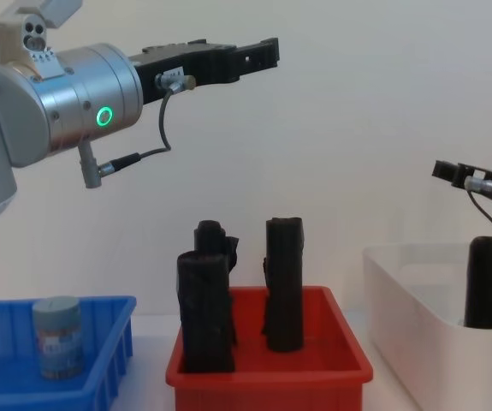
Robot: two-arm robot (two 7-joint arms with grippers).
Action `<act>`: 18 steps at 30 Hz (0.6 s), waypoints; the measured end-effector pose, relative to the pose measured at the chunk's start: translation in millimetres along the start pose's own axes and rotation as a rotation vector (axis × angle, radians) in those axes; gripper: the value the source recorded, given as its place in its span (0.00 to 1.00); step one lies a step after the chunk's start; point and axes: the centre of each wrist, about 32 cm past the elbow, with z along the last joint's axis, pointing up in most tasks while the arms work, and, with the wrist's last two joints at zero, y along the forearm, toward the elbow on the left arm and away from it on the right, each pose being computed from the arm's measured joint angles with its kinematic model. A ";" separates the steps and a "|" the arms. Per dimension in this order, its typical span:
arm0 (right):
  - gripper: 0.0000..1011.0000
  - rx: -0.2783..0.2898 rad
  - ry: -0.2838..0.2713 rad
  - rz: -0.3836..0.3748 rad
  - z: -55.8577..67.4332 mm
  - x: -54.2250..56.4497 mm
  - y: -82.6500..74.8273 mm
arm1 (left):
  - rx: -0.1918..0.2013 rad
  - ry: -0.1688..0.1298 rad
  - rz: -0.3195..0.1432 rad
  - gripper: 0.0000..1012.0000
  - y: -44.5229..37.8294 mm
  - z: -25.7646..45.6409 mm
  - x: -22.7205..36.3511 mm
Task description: Pick the cotton swabs from the blue box and place them into the white box.
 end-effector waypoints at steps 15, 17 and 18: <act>0.99 0.005 0.007 0.003 1.5 -1.0 0.5 | 0.000 0.000 0.000 0.99 0.0 0.0 0.0; 0.99 0.005 0.008 0.003 1.6 -1.2 0.6 | 0.000 0.000 0.000 0.99 0.0 0.0 0.0; 0.99 0.005 0.008 0.003 1.7 -1.2 0.6 | 0.000 0.000 0.000 0.99 0.0 0.0 0.0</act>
